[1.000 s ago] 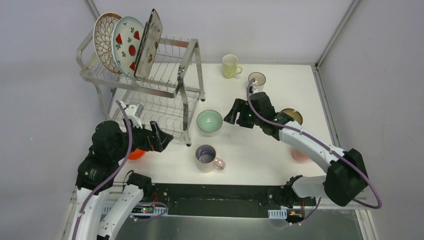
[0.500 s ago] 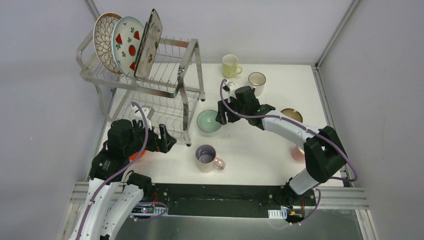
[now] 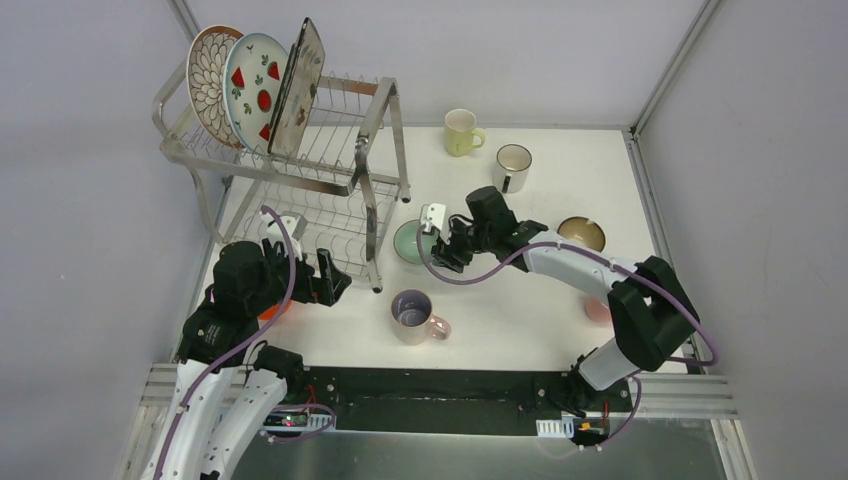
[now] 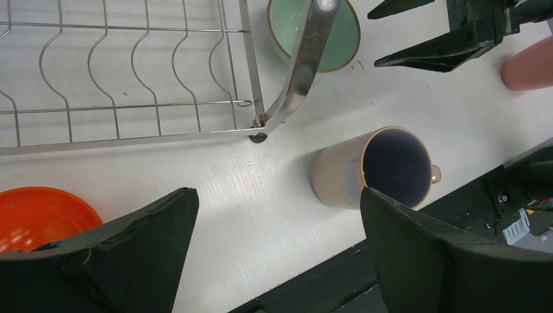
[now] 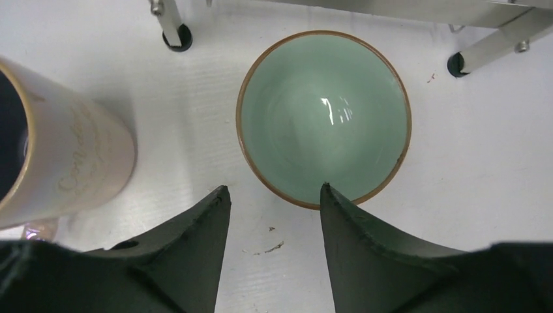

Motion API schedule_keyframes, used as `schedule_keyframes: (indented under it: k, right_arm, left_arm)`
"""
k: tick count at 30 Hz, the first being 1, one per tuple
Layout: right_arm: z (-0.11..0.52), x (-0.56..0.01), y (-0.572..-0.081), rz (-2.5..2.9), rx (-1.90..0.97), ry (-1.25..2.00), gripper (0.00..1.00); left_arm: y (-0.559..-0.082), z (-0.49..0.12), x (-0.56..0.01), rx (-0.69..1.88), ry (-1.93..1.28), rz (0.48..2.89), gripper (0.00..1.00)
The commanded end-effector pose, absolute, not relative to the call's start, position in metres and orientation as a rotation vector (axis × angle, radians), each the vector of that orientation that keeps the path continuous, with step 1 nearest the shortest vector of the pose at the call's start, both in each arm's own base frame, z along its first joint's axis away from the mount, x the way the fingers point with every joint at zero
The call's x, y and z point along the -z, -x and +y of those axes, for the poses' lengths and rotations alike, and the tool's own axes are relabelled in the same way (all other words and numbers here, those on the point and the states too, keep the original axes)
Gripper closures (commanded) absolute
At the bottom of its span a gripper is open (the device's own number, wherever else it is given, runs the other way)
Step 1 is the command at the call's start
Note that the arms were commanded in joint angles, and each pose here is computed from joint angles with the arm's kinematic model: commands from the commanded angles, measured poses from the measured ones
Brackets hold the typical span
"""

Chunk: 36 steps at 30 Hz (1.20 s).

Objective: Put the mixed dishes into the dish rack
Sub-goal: Pick up the bowl from the center of the board.

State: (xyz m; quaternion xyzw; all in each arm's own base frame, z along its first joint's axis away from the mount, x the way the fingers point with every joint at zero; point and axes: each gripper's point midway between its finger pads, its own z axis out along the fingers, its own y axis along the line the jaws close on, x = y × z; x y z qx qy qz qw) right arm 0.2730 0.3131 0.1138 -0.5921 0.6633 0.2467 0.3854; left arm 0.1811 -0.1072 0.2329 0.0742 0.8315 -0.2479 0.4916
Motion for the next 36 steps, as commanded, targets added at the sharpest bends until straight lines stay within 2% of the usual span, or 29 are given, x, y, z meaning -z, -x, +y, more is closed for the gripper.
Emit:
schedule_keyframes:
  k: [1, 15, 19, 22, 24, 27, 36]
  right_arm:
    - [0.325, -0.118, -0.271, 1.479, -0.629, 1.685, 0.46]
    - [0.345, -0.08, -0.287, 1.413, -0.487, 1.802, 0.49]
    - [0.351, -0.072, -0.287, 1.396, -0.464, 1.81, 0.59]
    - [0.353, -0.071, -0.289, 1.395, -0.448, 1.794, 0.76]
    - [0.353, -0.075, -0.289, 1.4, -0.451, 1.772, 0.83]
    - [0.361, -0.094, -0.288, 1.408, -0.512, 1.671, 1.0]
    - [0.366, -0.141, -0.287, 1.682, -0.709, 1.211, 1.0]
  left_arm:
    - [-0.188, -0.105, -0.243, 0.574, -0.201, 1.96, 0.01]
    - [-0.189, -0.104, -0.24, 0.564, -0.199, 1.97, 0.01]
    - [-0.189, -0.104, -0.241, 0.562, -0.197, 1.969, 0.01]
    - [-0.189, -0.104, -0.241, 0.561, -0.196, 1.969, 0.01]
    - [-0.189, -0.103, -0.24, 0.556, -0.194, 1.972, 0.01]
    - [-0.19, -0.101, -0.239, 0.546, -0.185, 1.974, 0.01]
    - [-0.189, -0.101, -0.238, 0.546, -0.186, 1.977, 0.01]
